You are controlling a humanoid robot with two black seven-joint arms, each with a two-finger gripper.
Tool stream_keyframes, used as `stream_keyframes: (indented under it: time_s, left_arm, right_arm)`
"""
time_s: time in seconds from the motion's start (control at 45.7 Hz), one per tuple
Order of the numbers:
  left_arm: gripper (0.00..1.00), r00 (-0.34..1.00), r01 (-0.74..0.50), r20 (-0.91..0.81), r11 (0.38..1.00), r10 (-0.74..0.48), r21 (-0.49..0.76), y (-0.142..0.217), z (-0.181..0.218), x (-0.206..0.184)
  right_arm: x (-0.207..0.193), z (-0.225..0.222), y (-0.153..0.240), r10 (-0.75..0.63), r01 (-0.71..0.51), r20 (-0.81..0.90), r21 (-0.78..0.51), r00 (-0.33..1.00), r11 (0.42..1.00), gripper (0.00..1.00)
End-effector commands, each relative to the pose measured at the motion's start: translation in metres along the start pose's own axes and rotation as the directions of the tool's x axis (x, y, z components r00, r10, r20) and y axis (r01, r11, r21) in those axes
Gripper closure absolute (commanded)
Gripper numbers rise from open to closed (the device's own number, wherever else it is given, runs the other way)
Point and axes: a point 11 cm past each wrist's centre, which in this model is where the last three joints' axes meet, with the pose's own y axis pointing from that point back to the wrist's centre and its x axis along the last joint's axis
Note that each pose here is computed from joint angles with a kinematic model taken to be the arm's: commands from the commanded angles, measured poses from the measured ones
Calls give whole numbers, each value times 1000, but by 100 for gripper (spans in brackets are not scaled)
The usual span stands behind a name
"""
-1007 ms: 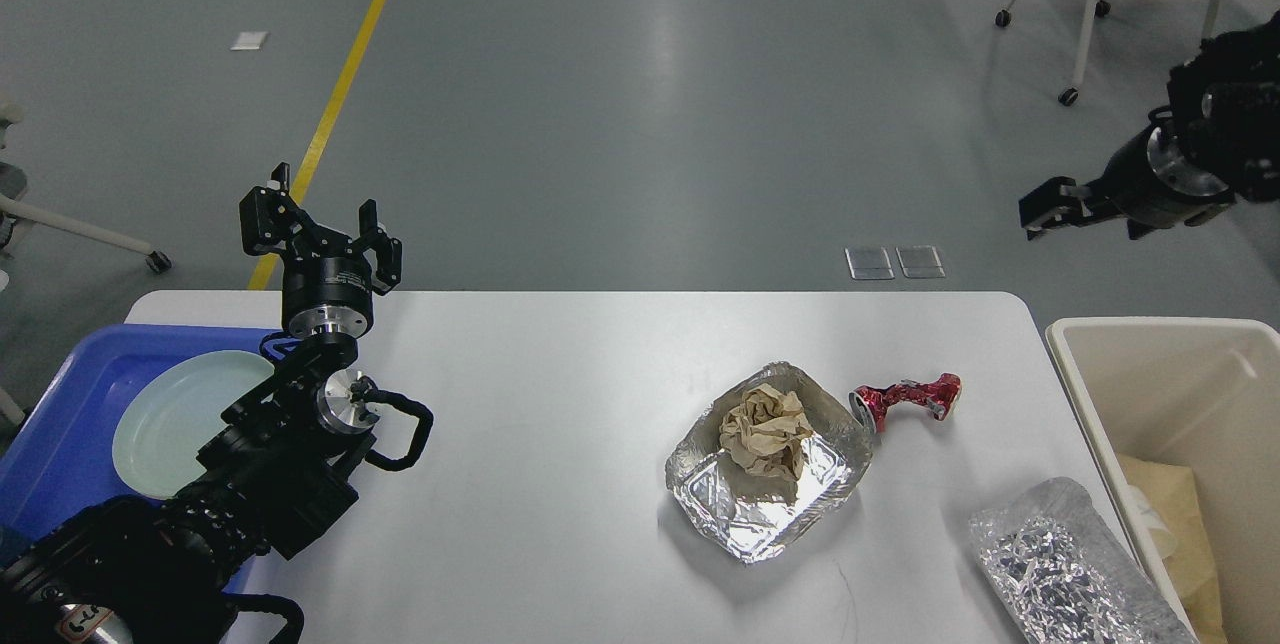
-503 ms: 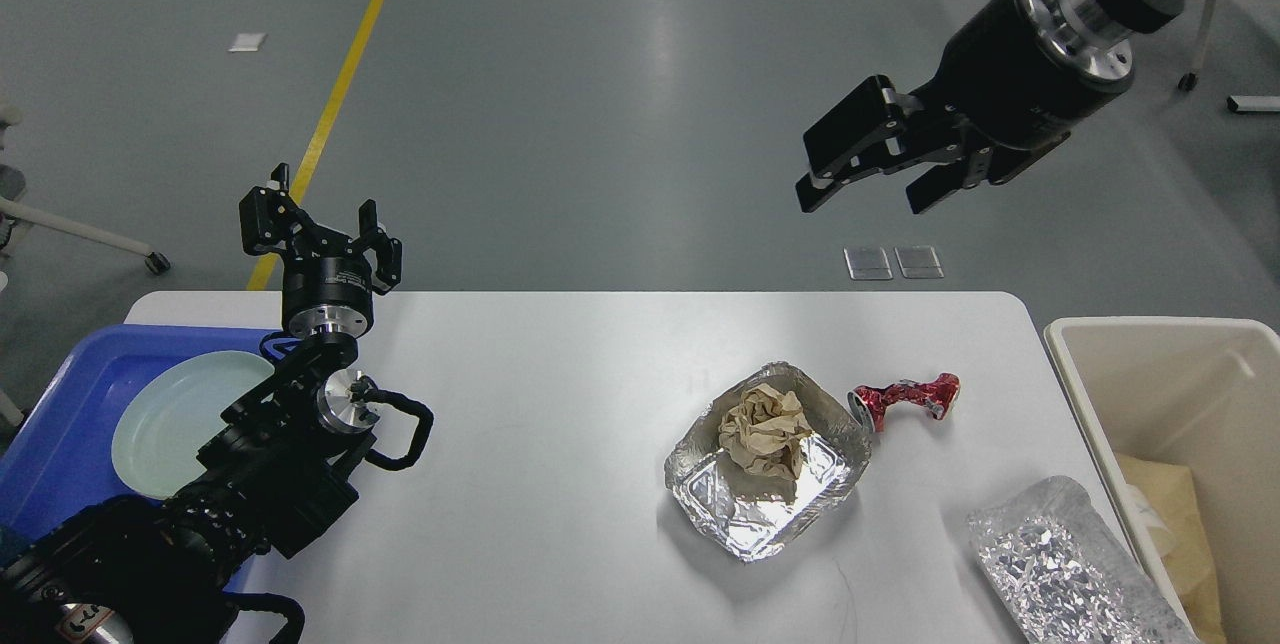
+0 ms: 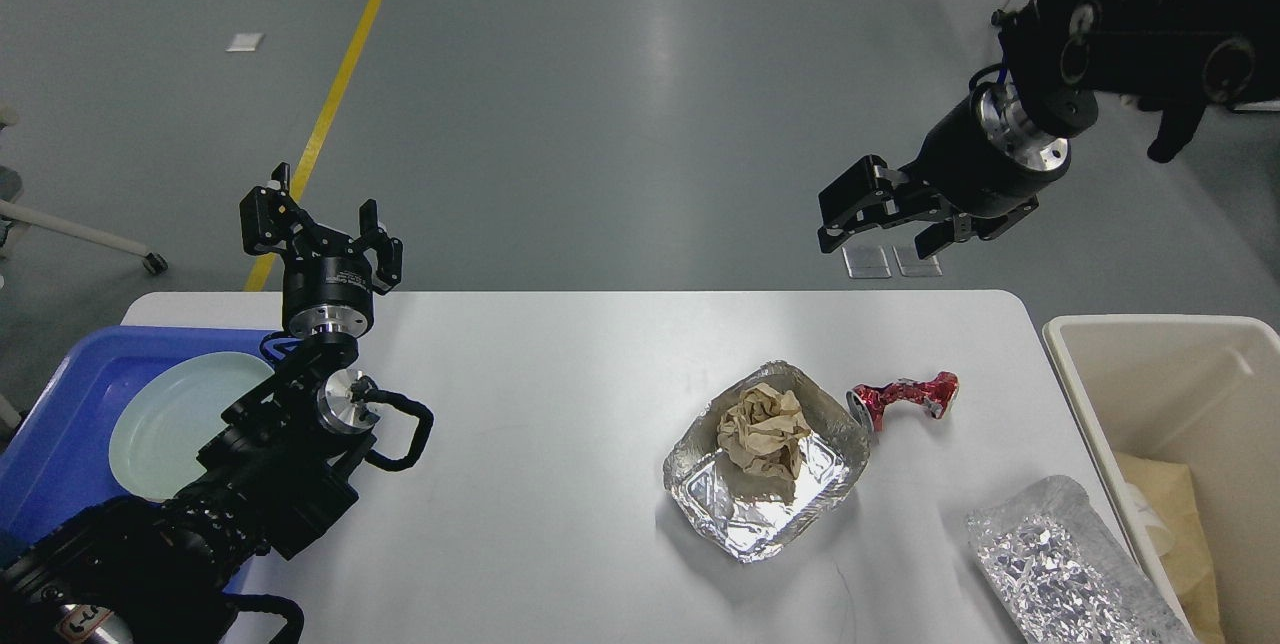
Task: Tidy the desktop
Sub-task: 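Move the right gripper back toward the red crushed can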
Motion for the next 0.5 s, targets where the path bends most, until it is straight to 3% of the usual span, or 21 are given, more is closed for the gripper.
stream_keyframes:
  time_s: [0.0, 0.219, 0.481]
  left_arm:
    - [0, 1000, 0, 0, 1000, 0, 0, 0, 0, 0]
    - [0, 1000, 0, 0, 1000, 0, 0, 0, 0, 0]
    - [0, 1000, 0, 0, 1000, 0, 0, 0, 0, 0]
  right_arm:
    - [-10, 31, -52, -5, 6, 34, -46, 999, 999, 1]
    - [-30, 55, -120, 15, -8, 79, -83, 997, 996, 1]
    - [-36, 108, -147, 102, -80, 91, -219, 991, 973, 2]
